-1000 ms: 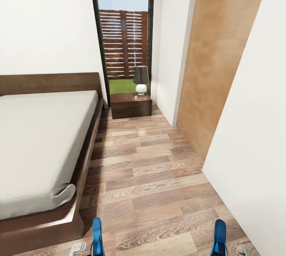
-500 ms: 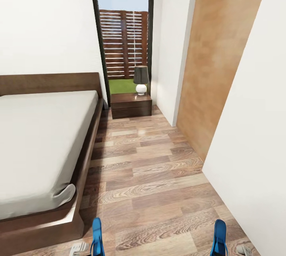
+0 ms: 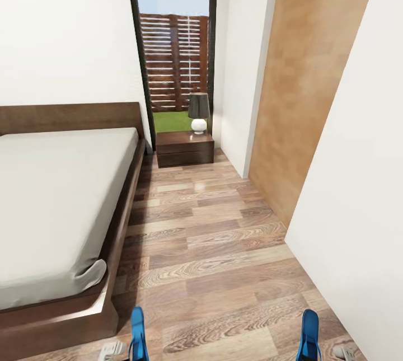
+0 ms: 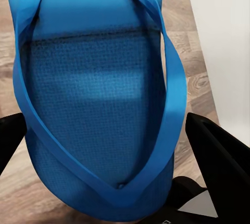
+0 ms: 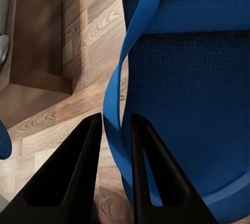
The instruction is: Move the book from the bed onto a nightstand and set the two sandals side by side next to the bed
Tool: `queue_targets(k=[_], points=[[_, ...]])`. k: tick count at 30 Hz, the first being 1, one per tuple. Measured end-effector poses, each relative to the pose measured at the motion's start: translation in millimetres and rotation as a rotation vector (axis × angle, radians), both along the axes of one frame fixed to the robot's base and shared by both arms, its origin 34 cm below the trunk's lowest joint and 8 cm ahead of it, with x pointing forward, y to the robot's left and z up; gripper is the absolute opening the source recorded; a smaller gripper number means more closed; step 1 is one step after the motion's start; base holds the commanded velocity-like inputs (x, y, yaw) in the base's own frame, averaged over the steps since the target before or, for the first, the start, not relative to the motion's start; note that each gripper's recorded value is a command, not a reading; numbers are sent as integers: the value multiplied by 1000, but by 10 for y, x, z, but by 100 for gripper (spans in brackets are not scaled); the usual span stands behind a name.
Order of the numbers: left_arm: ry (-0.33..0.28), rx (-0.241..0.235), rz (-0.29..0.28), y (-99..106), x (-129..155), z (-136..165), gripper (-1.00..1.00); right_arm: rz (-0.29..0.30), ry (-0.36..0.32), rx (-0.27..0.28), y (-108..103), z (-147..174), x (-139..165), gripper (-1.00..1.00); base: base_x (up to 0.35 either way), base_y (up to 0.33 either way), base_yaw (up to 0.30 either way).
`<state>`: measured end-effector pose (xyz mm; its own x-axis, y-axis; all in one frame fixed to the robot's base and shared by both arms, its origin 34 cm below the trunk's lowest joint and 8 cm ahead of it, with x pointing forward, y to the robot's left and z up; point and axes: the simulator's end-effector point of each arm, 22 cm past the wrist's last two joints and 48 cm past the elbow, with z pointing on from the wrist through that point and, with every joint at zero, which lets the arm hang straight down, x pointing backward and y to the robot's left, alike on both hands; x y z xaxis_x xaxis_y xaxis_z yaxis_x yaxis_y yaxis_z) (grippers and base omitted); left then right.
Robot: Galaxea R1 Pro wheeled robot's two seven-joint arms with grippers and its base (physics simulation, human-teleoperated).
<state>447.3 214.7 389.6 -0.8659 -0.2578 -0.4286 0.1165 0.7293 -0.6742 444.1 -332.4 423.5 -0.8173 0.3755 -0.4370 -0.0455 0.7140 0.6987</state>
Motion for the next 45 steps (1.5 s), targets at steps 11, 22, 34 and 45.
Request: queue_targets(k=[11, 22, 34, 45], points=[[-1, -1, -1, -10, 0, 4, -100, 0, 0, 0, 2, 3, -1, -100, 207, 0, 0], [-1, 0, -1, -10, -2, 1, -100, 1, 0, 0, 1, 2, -3, -100, 322, 0, 0], [0, 1, -2, -10, -3, 0, -100, 2, 0, 0, 2, 1, -4, -100, 323, -8, 0], [3, 13, 4, 11, 0, -21, -100, 2, 0, 0, 6, 1, -4, -100, 323, -41, 0]])
